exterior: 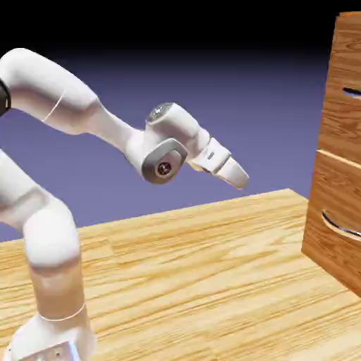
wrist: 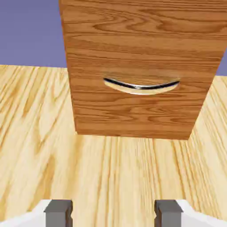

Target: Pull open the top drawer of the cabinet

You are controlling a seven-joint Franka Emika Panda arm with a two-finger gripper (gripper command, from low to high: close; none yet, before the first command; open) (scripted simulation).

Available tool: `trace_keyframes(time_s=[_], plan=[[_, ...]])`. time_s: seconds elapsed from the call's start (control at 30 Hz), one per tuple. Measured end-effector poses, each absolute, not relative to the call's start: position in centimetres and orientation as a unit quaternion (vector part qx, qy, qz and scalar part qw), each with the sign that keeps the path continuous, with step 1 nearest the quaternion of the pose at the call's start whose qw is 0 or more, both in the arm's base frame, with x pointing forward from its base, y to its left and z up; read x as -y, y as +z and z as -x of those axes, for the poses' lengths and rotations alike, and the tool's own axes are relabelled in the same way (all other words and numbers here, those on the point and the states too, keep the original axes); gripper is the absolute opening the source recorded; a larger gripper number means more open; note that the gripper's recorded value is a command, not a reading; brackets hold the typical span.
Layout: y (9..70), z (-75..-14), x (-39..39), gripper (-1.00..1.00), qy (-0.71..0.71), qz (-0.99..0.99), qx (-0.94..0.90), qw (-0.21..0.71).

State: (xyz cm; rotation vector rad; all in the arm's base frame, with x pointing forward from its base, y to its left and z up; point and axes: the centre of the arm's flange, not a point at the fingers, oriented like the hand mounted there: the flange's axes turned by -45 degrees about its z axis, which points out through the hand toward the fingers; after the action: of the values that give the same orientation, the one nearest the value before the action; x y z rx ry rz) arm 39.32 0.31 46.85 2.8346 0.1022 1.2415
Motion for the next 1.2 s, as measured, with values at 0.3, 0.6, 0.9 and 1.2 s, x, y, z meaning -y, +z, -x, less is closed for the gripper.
trace_keyframes(time_s=[0.3,0.6,0.9,1.2], plan=[[53.5,-42.1,-0.2,0.00,0.472,-0.865,-0.094,0.145],[57.9,-45.3,-1.2,0.00,0.504,-0.808,-0.165,0.256],[60.1,-49.2,-2.6,0.00,0.507,-0.751,-0.243,0.345],[60.3,-53.5,-3.3,0.00,0.497,-0.696,-0.319,0.408]])
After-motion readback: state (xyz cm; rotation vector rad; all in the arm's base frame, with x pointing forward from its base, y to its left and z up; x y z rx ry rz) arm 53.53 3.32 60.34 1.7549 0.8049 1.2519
